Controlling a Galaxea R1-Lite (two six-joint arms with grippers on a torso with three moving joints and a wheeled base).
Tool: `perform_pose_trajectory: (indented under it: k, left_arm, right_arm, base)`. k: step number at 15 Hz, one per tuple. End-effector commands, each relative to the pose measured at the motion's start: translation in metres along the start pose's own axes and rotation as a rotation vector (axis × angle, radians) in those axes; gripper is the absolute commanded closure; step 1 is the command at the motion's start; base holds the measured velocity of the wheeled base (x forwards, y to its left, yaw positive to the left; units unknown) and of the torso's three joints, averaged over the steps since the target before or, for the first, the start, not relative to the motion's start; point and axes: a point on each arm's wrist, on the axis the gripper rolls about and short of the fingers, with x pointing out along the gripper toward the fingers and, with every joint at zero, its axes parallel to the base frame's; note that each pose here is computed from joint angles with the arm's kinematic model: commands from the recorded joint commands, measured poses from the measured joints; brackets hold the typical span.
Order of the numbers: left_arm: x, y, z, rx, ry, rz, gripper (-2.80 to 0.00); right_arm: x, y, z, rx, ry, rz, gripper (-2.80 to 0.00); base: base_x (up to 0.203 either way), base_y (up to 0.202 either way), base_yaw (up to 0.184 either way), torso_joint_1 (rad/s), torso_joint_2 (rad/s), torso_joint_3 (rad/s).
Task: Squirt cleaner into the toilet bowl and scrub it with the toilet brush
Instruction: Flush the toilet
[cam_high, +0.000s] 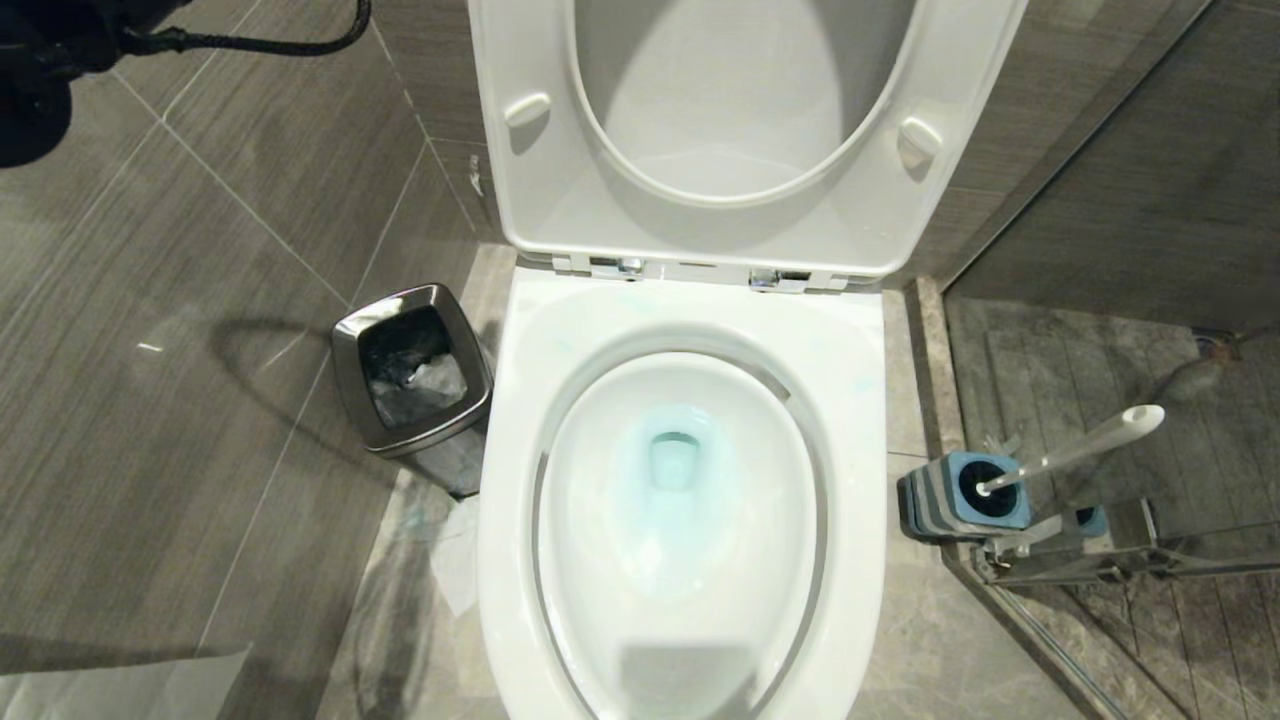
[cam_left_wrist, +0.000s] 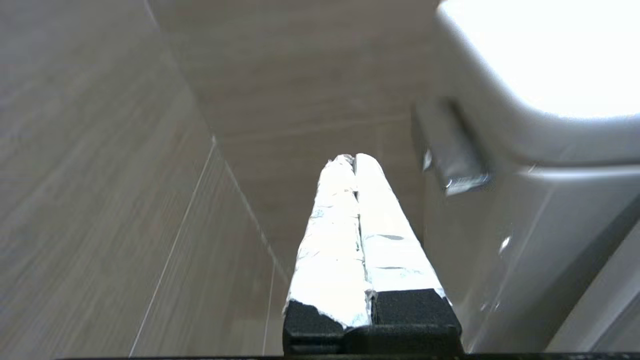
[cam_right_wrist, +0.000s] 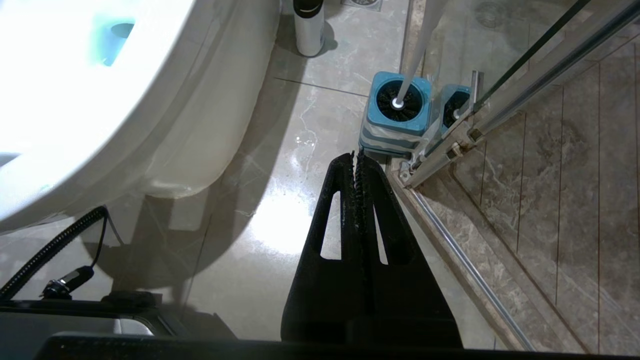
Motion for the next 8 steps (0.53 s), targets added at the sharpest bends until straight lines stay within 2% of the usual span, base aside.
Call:
perform_pose_trajectory:
  k: [1,5,8]
  left_arm:
    - [0.001,-0.005,0.0,-0.01,-0.009,-0.009,0.0]
    - [0.003,-0.024,0.001,-0.047,-0.048,-0.034,0.0]
    - [0.006,-0.035,-0.006,-0.058,-0.037,-0.062,0.0]
  right_arm:
    - [0.0,0.0,0.0,0.0,0.003,0.001,0.0]
    - [0.0,0.0,0.0,0.0,0.003,0.001,0.0]
    - [0.0,0.0,0.0,0.0,0.001,0.001,0.0]
  base:
    - [0.0,0.0,0.0,0.0,0.0,0.0]
    - [0.0,0.0,0.0,0.0,0.0,0.0]
    - [0.0,0.0,0.0,0.0,0.0,0.0]
